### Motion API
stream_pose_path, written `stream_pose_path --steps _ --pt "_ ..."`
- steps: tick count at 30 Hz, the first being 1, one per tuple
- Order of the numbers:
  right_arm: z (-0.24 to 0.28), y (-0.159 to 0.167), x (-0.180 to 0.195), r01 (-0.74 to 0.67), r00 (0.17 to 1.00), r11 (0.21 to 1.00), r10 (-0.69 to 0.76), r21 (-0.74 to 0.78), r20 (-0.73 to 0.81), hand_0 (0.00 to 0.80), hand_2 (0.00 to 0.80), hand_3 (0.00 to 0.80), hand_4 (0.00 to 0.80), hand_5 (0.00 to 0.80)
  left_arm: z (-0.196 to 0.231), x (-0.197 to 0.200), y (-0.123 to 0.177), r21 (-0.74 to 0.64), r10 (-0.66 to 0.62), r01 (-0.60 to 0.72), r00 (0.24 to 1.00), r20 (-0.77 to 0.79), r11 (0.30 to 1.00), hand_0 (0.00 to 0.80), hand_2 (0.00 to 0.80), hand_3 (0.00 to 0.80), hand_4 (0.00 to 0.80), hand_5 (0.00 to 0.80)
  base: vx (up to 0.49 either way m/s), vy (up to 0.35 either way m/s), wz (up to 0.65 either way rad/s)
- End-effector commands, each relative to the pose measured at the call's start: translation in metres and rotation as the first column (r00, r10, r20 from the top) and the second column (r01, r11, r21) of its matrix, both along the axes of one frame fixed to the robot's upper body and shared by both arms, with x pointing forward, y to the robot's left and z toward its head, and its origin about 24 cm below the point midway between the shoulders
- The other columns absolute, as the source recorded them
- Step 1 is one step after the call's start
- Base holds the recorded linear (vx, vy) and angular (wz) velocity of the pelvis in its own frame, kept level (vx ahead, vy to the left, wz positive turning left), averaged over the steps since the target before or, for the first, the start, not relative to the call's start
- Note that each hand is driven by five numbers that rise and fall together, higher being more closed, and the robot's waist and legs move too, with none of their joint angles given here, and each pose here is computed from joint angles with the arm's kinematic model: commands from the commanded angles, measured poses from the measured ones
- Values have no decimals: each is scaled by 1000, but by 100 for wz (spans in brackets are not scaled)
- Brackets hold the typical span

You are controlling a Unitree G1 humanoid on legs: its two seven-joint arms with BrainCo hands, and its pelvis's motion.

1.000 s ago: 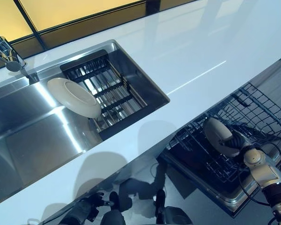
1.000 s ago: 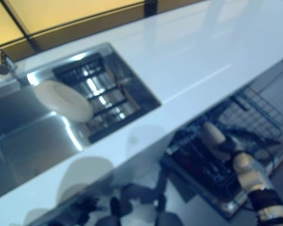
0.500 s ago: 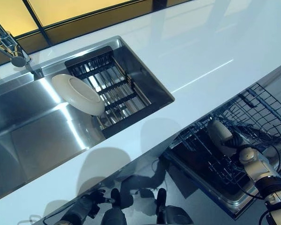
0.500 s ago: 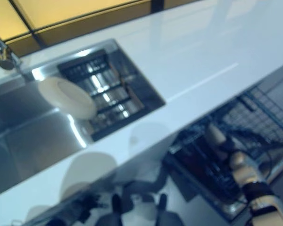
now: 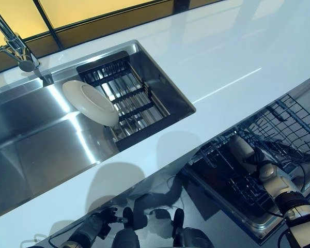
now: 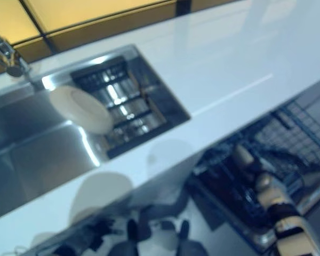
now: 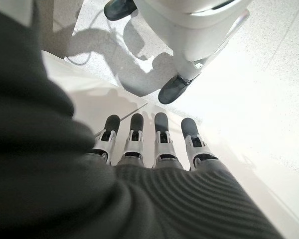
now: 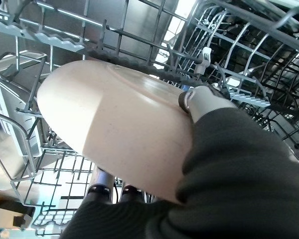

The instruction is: Take plates into dishwasher

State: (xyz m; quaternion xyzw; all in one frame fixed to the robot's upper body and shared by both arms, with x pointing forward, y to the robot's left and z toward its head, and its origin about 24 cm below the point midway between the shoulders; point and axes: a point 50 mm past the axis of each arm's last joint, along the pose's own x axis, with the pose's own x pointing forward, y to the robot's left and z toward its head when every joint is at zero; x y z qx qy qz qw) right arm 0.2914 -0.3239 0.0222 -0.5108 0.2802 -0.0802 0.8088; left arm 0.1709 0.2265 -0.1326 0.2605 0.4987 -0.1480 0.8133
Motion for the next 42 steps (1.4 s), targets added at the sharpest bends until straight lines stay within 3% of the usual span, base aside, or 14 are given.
stream_pose_path --steps 1,21,42 --pt "-14 17 6 -50 998 999 49 -16 -48 800 800 800 800 800 15 27 11 79 -98 94 994 52 993 0 0 0 0 0 0 0 0" --pt "-34 9 -3 65 993 998 -65 4 -97 800 800 800 800 800 20 39 9 97 -153 147 986 60 984 0 0 0 0 0 -3 -11 2" --pt "-19 4 10 98 995 995 -98 12 -28 800 800 800 800 800 32 60 7 81 -122 111 981 147 990 0 0 0 0 0 -22 -56 2"
